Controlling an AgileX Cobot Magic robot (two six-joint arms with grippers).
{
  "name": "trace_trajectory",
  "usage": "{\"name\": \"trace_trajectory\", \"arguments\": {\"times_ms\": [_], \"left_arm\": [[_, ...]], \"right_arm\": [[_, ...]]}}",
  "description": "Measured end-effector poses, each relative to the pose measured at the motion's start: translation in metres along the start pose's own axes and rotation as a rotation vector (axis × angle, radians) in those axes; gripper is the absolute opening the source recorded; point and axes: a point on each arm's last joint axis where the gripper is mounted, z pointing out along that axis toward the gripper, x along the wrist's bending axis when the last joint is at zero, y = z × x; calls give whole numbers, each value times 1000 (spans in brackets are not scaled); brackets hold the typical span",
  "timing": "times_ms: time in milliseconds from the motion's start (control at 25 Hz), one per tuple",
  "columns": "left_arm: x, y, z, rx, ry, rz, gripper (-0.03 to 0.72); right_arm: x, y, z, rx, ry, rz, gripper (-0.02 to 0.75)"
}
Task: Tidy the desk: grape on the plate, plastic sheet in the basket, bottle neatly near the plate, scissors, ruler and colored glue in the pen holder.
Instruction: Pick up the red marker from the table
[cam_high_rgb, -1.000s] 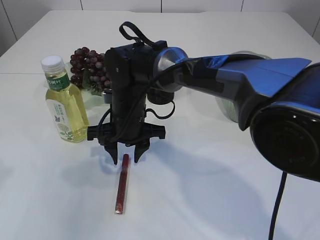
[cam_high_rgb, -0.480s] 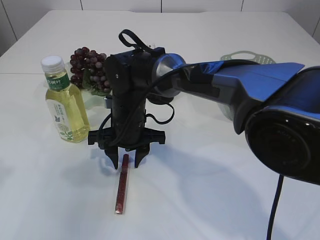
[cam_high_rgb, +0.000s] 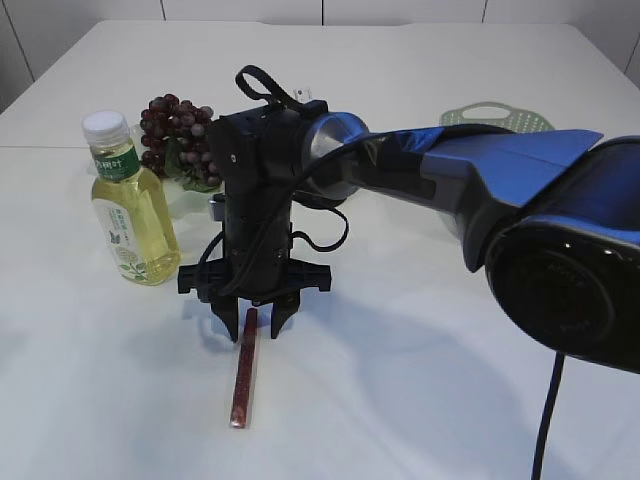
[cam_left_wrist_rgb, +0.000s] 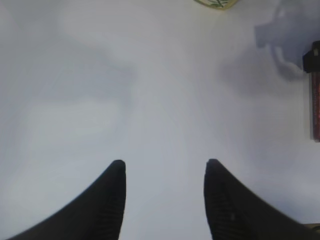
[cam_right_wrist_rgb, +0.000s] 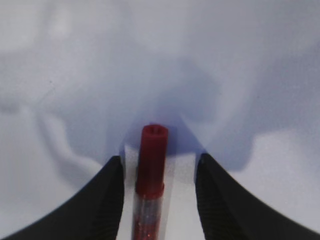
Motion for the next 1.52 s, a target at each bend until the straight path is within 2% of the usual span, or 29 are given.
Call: {"name": "trace_trajectory", "arguments": {"times_ms": [240, 360, 520, 640, 1120, 1280, 1520], "left_arm": [[0, 1, 0, -6, -1, 0, 372], [0, 1, 0, -6, -1, 0, 372], [0, 1, 0, -7, -1, 0, 372], [0, 1, 0, -9, -1, 0, 372], [0, 1, 0, -10, -1, 0, 372], [0, 1, 0, -10, -1, 0, 372], [0, 1, 0, -10, -1, 0, 372]], "right_arm": [[-1, 0, 0, -4, -6, 0, 364], [-1, 1, 0, -6, -9, -1, 299], [-1, 1, 0, -6, -9, 1, 171], [-1, 1, 0, -6, -9, 1, 129], [-3, 2, 0, -1, 0, 9, 123], [-11, 8, -6, -9, 9, 1, 123], [-32, 23, -40, -55, 67, -14, 123]]}}
